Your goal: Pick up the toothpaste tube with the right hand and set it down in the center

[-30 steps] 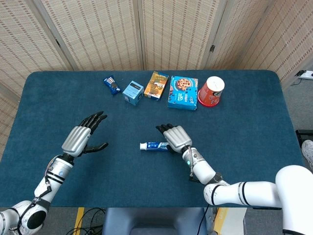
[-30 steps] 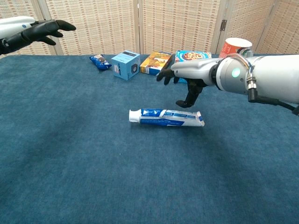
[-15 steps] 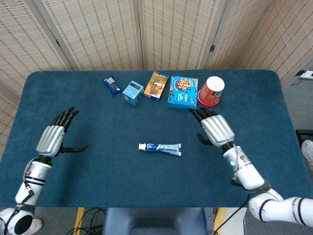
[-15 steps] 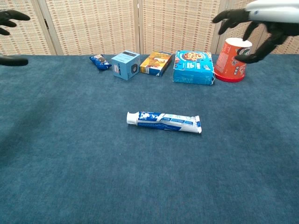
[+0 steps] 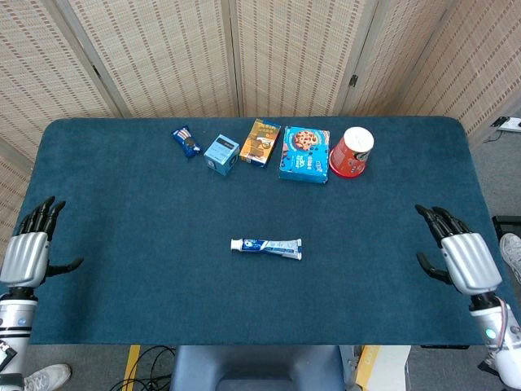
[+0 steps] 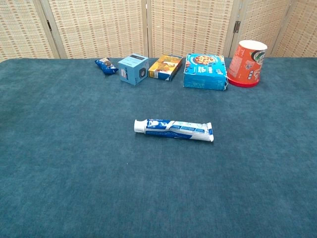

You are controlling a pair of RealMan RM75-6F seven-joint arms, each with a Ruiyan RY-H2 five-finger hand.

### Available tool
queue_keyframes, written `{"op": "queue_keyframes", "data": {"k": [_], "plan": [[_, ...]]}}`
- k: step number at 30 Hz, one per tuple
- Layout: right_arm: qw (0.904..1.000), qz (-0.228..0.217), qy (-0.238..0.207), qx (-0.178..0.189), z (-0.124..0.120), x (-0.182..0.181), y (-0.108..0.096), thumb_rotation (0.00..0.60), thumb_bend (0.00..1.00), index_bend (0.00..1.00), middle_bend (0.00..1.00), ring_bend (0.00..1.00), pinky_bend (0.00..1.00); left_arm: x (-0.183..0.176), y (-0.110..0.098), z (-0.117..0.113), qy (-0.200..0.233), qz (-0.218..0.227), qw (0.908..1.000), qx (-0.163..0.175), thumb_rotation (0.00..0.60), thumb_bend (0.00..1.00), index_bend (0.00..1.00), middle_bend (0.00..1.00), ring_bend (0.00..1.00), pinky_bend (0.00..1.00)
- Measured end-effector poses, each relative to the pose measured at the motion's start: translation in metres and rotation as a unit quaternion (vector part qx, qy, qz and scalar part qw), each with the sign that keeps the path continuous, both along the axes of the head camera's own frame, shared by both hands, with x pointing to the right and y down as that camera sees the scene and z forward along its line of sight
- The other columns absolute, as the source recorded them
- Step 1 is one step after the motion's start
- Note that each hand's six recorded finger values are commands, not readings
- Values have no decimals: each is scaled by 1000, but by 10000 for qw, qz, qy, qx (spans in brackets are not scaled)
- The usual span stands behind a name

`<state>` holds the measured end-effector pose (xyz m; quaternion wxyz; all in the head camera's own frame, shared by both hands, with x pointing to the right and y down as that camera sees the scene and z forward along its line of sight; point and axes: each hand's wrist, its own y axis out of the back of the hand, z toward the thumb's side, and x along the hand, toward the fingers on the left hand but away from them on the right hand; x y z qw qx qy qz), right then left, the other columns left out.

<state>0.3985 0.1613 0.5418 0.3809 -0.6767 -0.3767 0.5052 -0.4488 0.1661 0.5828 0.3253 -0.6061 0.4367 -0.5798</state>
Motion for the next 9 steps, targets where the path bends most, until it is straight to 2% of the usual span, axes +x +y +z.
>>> {"op": "queue_keyframes", "data": {"k": [9], "plan": [[9987, 498, -98, -50, -7, 35, 48, 600, 395, 49, 226, 129, 232, -13, 41, -16, -284, -231, 9993, 48, 600, 0, 37, 11, 49, 133]]}}
